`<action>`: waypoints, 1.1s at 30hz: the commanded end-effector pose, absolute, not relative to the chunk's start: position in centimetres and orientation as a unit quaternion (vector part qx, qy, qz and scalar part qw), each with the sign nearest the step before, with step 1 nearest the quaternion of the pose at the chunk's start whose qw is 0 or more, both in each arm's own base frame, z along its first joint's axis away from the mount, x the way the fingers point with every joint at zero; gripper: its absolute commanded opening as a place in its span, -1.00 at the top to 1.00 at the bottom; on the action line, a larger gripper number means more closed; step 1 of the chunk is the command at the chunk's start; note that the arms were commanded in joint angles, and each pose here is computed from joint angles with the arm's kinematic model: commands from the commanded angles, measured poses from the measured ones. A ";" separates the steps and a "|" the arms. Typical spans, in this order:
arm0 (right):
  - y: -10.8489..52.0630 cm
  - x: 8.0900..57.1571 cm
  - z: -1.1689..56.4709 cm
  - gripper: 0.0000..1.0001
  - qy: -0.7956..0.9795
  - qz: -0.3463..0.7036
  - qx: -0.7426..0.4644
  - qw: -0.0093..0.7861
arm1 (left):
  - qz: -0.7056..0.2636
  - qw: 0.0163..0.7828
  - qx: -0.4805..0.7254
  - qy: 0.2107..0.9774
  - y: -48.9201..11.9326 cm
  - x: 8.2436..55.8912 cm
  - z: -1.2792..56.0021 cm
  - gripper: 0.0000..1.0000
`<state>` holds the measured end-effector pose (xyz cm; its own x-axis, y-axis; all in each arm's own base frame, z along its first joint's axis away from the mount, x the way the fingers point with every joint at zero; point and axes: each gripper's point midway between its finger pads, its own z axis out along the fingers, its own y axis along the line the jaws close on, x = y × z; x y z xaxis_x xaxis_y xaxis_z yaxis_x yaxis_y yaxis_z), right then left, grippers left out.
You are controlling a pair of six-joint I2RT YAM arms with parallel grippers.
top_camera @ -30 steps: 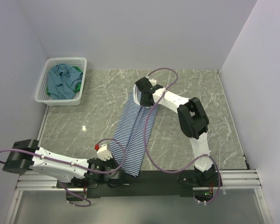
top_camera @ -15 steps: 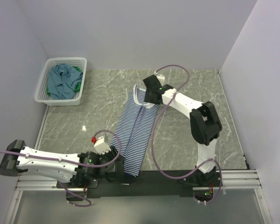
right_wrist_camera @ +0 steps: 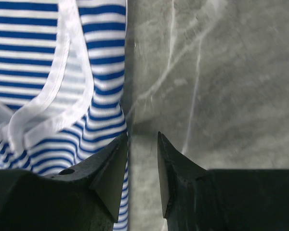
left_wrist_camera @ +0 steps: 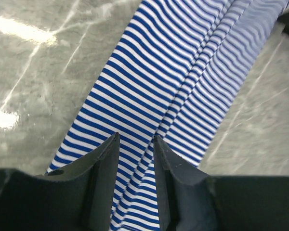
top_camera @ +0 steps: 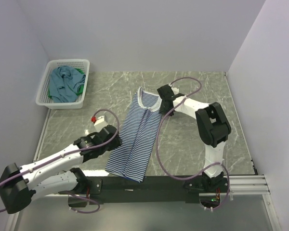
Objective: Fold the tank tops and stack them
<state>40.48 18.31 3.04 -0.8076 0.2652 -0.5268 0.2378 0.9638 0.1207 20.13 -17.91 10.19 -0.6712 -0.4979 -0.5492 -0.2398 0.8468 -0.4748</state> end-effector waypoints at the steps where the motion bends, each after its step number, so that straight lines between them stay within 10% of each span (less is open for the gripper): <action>1: 19.0 43.4 3.9 0.24 0.943 0.046 0.138 0.301 | -0.224 0.351 -0.142 0.898 -20.2 21.2 11.3 0.21; 33: 17.2 61.3 5.9 0.91 0.921 0.114 0.142 0.345 | -0.203 0.312 -0.182 0.910 -21.2 43.1 9.7 0.27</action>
